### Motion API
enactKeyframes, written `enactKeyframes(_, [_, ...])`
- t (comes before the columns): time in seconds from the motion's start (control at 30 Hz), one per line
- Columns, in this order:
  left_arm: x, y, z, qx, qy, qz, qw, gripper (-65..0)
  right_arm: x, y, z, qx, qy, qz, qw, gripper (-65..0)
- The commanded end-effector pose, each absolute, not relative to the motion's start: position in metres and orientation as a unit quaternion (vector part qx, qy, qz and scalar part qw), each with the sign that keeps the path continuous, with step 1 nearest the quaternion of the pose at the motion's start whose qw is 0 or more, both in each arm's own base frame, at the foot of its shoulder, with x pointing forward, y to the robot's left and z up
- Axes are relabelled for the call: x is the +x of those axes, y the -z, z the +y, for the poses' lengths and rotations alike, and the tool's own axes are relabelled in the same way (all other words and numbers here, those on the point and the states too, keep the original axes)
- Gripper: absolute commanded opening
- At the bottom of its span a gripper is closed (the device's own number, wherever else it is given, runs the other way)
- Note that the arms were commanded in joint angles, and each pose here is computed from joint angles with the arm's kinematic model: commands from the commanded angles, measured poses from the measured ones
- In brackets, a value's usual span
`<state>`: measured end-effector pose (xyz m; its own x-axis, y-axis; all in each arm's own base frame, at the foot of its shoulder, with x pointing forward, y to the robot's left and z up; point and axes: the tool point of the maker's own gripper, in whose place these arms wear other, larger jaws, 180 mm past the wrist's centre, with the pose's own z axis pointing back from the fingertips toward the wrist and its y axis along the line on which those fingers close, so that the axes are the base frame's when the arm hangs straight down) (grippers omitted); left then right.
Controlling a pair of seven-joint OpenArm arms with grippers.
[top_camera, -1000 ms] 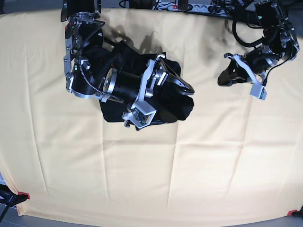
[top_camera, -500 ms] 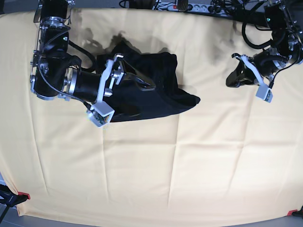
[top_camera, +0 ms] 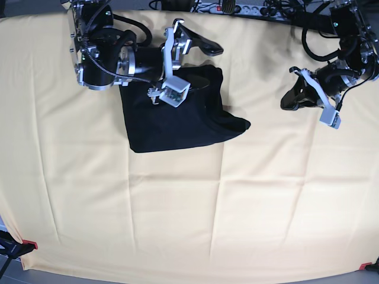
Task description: Fold the T-shirt properly
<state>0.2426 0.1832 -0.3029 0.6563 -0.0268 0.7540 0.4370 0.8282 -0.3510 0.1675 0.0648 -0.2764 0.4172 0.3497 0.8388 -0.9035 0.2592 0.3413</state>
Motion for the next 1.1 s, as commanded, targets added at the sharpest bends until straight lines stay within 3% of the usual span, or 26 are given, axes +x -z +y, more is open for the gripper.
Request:
enactKeyframes(0.0, [0.247,0.291,0.184,-0.261,0.142,-0.412,0.861,-65.0,0.171,0.266,0.072,0.428,-0.438,-0.347,0.710,-19.2])
enactKeyframes(0.17, [0.247,0.291,0.184,-0.261,0.142,-0.411,0.862,-65.0,0.189,0.288,0.073,0.317,-0.479,-0.386,0.722,-32.5])
enactKeyframes(0.33, [0.247,0.291,0.184,-0.261,0.142,-0.410,0.862,-65.0,0.218,0.298,0.057,0.236,-0.463,-0.419,0.745,-34.0])
enactKeyframes(0.47, [0.246,0.292,0.184,-0.261,0.142,-0.409,0.863,-65.0,0.219,0.305,0.056,0.231,-0.462,-0.412,0.750,-41.0])
enactKeyframes(0.63, [0.246,0.290,0.182,-0.267,0.142,-0.410,0.860,-65.0,0.220,0.324,0.050,0.218,-0.463,-0.391,0.765,-39.8])
enactKeyframes(0.77, [0.244,0.290,0.180,-0.272,0.143,-0.406,0.861,-65.0,0.224,0.332,0.047,0.210,-0.453,-0.387,0.776,-24.4])
enactKeyframes(0.87, [0.245,0.290,0.180,-0.272,0.143,-0.406,0.860,-65.0,0.225,0.328,0.052,0.222,-0.449,-0.402,0.767,-25.1])
enactKeyframes(0.93, [0.244,0.291,0.180,-0.272,0.143,-0.406,0.861,-65.0,0.227,0.325,0.054,0.231,-0.444,-0.412,0.761,-32.8])
enactKeyframes(1.07, [0.244,0.290,0.180,-0.272,0.143,-0.406,0.861,-65.0,0.227,0.320,0.062,0.242,-0.446,-0.420,0.752,-64.4])
